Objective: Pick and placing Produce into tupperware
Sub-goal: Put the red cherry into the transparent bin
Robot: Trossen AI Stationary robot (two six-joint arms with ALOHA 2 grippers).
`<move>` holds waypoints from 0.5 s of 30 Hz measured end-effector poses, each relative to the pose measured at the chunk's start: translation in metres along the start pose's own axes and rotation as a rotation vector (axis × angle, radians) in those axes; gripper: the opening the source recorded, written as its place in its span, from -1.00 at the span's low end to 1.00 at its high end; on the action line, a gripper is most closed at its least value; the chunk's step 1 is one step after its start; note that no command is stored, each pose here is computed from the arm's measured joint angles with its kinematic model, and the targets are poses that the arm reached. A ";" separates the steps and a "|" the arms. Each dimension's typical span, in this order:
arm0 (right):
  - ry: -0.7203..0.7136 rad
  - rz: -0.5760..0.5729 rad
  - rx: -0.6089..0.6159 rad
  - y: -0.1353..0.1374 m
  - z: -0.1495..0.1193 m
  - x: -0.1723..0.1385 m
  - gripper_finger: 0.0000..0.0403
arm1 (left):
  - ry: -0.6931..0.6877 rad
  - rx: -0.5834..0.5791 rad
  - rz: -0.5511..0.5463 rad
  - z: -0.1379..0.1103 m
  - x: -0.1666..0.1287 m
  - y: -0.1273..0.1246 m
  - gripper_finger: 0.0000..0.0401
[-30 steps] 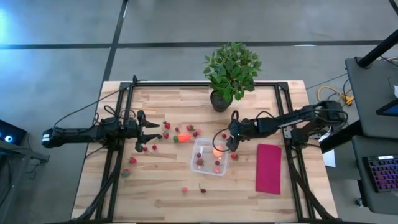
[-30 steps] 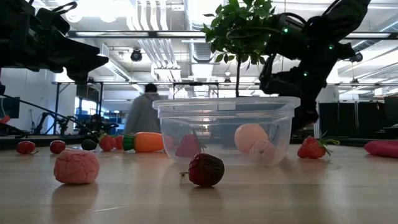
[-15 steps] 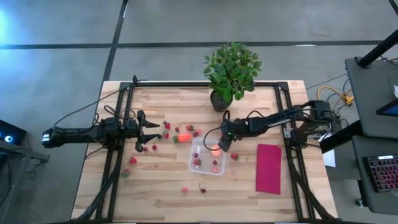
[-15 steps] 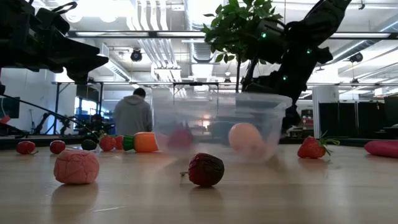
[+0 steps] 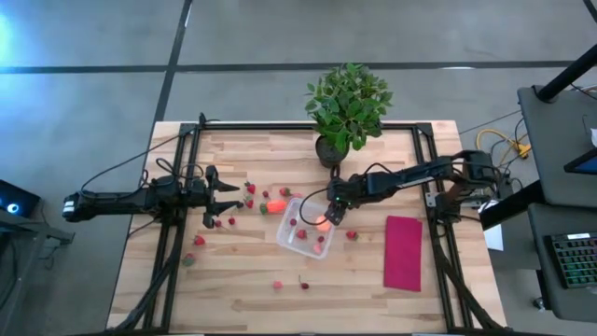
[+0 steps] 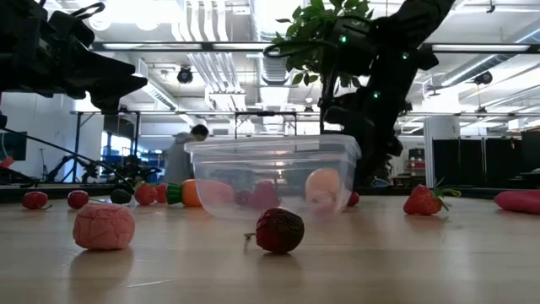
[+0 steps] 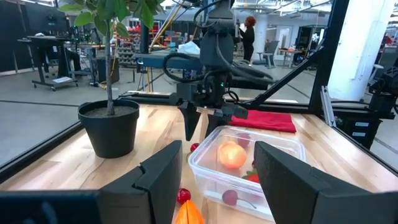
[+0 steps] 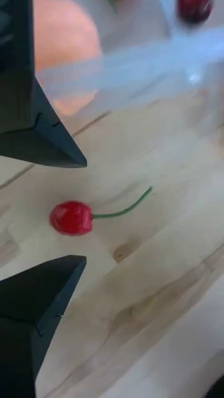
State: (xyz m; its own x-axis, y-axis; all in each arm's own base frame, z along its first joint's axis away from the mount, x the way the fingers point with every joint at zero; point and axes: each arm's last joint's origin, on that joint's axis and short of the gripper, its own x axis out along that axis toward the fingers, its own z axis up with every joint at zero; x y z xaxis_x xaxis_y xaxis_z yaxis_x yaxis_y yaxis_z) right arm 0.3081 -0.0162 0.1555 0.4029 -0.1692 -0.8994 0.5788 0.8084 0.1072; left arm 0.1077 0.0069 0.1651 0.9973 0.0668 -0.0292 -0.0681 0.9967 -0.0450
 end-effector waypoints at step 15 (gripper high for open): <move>-0.082 -0.064 -0.376 -0.003 -0.024 -0.036 0.17 | 0.000 0.000 0.000 0.000 0.000 0.000 -0.07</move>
State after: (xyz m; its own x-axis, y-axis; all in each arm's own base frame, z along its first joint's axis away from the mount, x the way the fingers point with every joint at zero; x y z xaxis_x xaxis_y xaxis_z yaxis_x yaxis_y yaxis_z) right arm 0.2749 0.0013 0.1768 0.4382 -0.2585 -0.8609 0.3109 0.9422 -0.1247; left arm 0.1077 0.0069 0.1651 0.9973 0.0667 -0.0296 -0.0680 0.9967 -0.0450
